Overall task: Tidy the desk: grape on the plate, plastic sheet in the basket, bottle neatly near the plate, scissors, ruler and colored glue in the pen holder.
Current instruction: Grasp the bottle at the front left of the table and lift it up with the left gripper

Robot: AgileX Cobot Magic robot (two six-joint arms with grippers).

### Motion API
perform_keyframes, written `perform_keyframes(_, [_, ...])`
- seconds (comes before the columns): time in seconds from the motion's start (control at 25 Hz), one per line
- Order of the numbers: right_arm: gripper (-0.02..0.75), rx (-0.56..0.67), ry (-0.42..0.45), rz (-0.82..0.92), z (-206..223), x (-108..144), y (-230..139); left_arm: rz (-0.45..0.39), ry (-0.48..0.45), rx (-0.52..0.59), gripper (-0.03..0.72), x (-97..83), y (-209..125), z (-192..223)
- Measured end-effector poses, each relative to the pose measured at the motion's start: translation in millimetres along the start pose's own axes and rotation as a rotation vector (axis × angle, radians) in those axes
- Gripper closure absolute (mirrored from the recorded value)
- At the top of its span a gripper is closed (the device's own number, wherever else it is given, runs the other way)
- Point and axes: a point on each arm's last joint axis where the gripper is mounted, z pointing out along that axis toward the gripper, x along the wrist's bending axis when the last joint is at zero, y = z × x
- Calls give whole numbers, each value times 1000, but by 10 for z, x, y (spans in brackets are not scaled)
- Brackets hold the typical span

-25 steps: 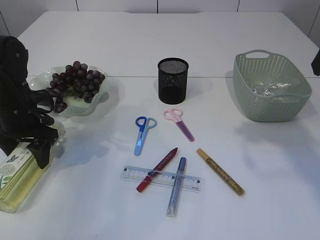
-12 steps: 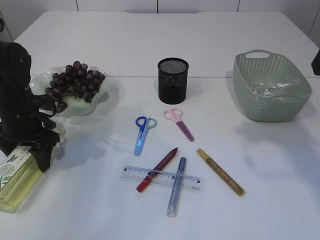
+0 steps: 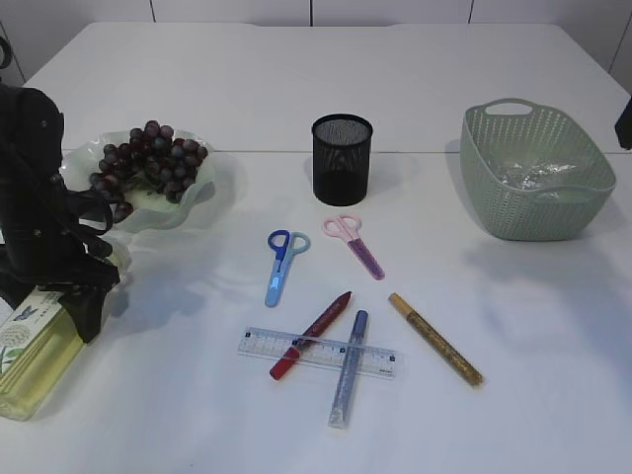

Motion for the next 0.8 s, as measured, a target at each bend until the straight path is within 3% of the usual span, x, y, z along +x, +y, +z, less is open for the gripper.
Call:
perform_keyframes(0.48, [176,0,0,0,0,0,0,2,0,1,195,0,5,14])
perform_keyframes(0.56, [176,0,0,0,0,0,0,2,0,3,175,0,6,21])
perform_keyframes(0.64, [176,0,0,0,0,0,0,4,0,2,218,0,5,16])
perform_keyframes(0.8, [176,0,0,0,0,0,0,4,0,-3,230,1,9,16])
